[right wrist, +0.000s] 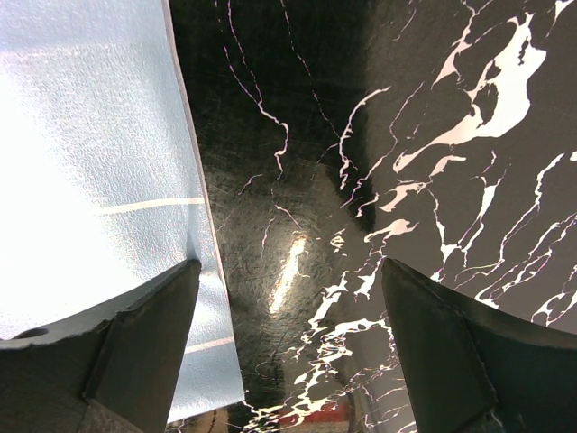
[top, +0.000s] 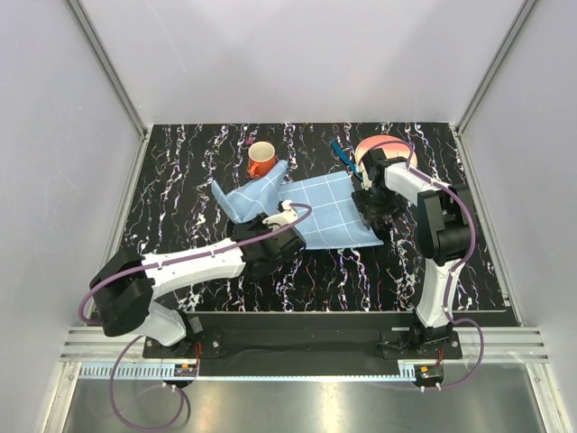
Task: Set the dinner table for one person
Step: Flatten out the napkin at the center of the board.
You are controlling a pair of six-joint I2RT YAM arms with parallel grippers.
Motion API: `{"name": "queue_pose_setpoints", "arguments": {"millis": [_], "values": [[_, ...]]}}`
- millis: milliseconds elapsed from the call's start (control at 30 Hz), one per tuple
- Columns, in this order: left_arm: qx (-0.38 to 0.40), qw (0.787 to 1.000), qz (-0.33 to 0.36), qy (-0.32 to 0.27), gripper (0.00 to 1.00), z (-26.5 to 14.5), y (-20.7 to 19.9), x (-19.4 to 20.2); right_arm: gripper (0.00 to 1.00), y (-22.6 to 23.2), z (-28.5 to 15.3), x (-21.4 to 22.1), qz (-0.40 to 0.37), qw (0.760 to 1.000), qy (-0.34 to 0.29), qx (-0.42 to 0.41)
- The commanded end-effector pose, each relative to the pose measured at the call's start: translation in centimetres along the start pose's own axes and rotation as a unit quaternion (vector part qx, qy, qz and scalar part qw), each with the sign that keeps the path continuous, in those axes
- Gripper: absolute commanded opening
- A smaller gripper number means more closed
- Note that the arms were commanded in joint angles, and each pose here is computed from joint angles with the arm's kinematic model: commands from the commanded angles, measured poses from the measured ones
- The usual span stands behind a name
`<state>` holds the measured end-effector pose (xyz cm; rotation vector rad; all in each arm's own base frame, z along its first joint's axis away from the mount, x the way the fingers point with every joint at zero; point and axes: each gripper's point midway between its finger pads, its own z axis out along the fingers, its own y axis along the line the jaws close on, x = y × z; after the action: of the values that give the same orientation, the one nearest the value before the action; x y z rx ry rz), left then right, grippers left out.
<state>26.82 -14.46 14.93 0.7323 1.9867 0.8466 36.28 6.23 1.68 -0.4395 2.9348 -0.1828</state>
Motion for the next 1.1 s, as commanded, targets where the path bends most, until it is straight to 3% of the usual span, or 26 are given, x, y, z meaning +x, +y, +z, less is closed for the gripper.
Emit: {"name": "queue_pose_setpoints", "arguments": {"millis": [0, 267, 367, 633, 733, 1000, 1067], "values": [[-0.032, 0.999, 0.018, -0.003, 0.00, -0.8, 2.7, 0.3, 0.91, 0.9, 1.9, 1.2, -0.018, 0.999, 0.032, 0.001], [0.037, 0.998, 0.045, 0.013, 0.00, -1.5, 1.5, 1.6, 0.91, 0.7, 1.7, 0.9, -0.025, 0.999, 0.030, 0.006], [0.110, 0.991, 0.076, 0.017, 0.00, -2.5, -0.1, 2.2, 0.91, 0.5, 1.7, 1.0, -0.028, 0.999, 0.031, 0.009], [0.192, 0.971, 0.142, 0.001, 0.00, -3.5, -1.8, 2.8, 0.91, 0.5, 1.7, 0.9, -0.027, 0.999, 0.031, 0.010], [0.211, 0.962, 0.173, -0.010, 0.13, -3.7, -2.0, 2.7, 0.91, 0.4, 1.6, 0.9, -0.028, 0.999, 0.030, 0.012], [0.244, 0.943, 0.225, -0.014, 0.19, -3.7, -3.1, 2.9, 0.91, 0.4, 1.6, 0.6, -0.029, 0.999, 0.026, 0.011], [0.253, 0.939, 0.233, -0.015, 0.30, -3.8, -3.4, 3.0, 0.92, 0.3, 1.5, 0.4, -0.030, 0.999, 0.024, 0.012]]}}
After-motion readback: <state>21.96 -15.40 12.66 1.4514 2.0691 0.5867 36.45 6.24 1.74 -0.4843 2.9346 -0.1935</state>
